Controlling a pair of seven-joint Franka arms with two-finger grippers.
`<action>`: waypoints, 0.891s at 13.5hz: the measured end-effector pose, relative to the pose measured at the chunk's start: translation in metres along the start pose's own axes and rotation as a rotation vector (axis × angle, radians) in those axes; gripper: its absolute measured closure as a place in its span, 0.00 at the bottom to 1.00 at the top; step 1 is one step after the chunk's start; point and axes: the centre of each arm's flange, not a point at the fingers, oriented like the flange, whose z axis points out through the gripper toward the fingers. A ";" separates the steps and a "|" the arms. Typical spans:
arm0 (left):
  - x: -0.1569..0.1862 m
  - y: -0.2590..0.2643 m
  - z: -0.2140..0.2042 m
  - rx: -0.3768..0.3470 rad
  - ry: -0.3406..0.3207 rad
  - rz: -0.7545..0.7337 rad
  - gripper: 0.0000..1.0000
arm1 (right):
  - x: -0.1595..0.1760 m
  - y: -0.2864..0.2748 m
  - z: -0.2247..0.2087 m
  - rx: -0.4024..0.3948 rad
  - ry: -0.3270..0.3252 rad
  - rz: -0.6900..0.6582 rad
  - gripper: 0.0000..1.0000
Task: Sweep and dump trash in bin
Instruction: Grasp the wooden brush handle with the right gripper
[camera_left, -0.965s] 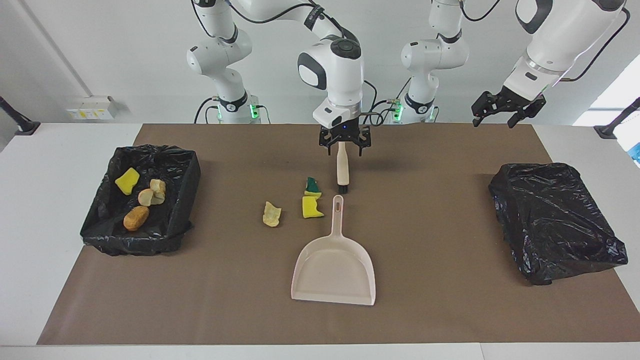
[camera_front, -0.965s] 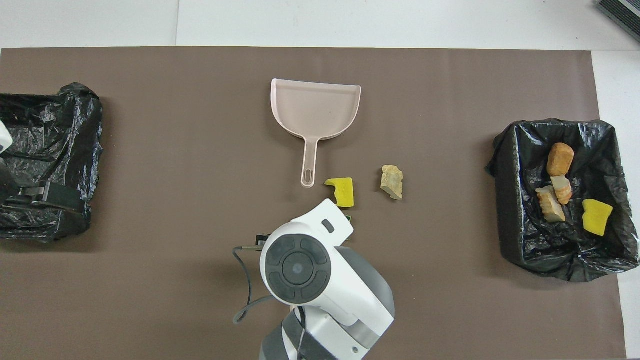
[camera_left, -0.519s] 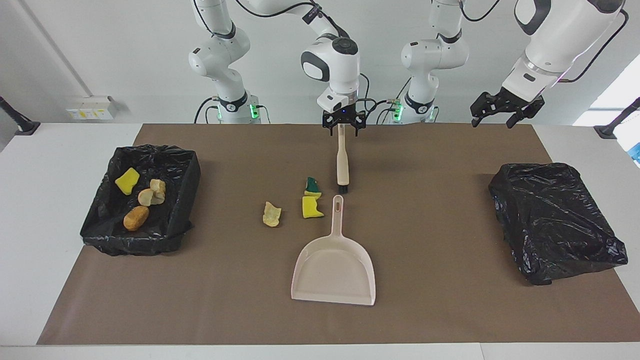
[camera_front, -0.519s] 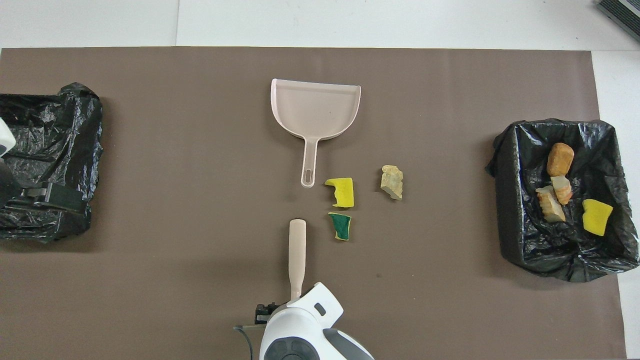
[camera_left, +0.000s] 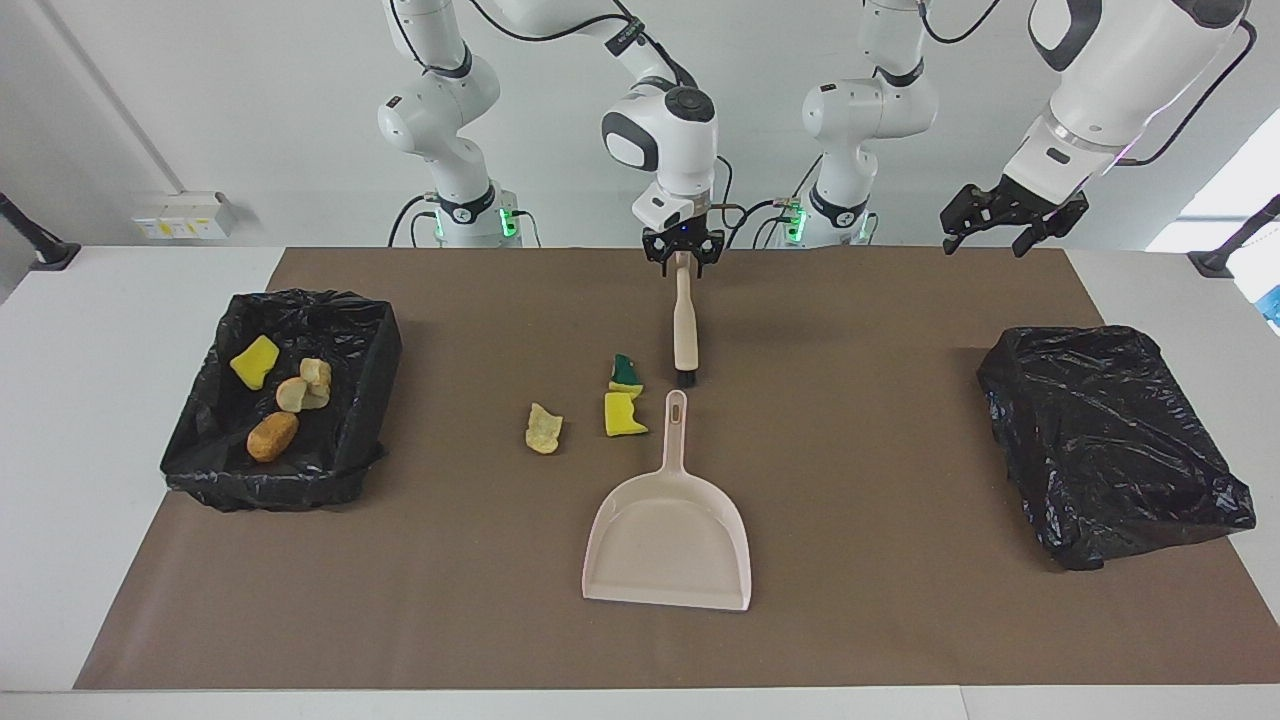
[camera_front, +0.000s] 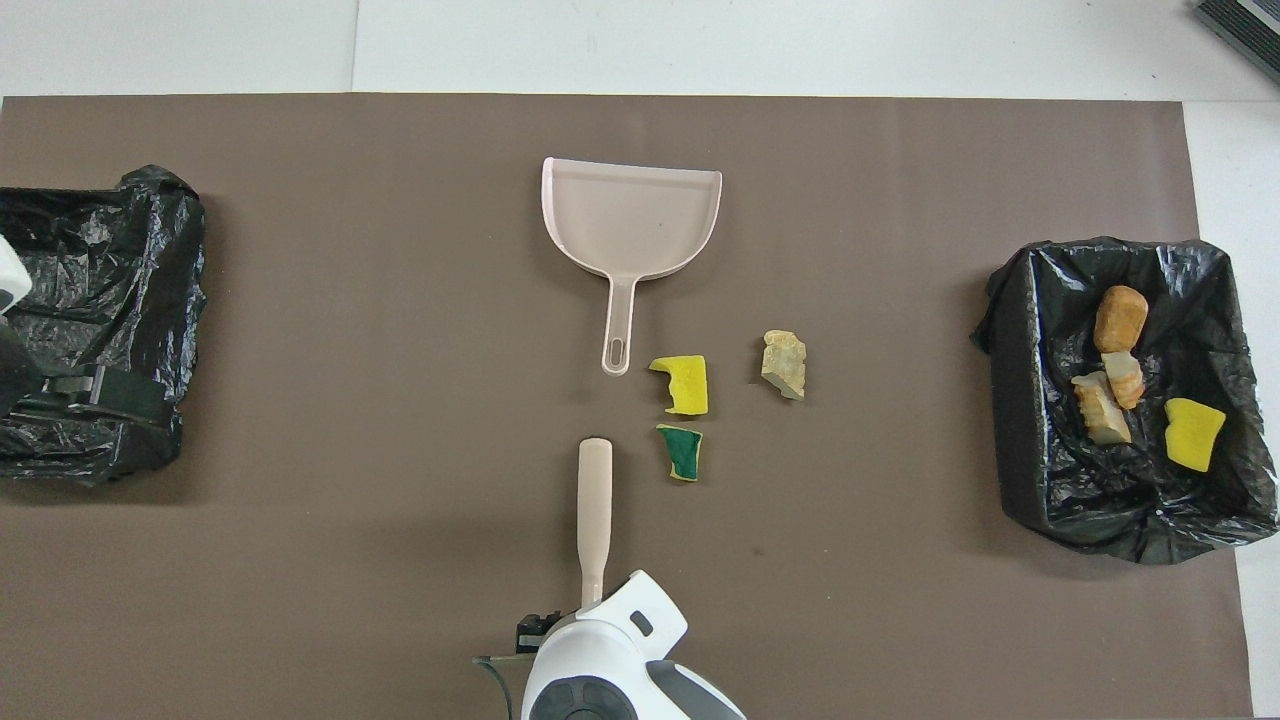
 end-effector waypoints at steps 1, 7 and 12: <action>0.000 0.000 0.000 0.000 0.000 0.000 0.00 | -0.001 -0.001 0.003 -0.005 -0.003 -0.003 0.37; 0.006 0.000 -0.004 0.002 0.054 0.005 0.00 | 0.000 -0.005 0.000 -0.001 -0.001 -0.002 0.74; 0.040 0.021 0.003 0.005 0.182 0.046 0.00 | 0.036 0.029 -0.058 -0.020 -0.009 0.051 0.74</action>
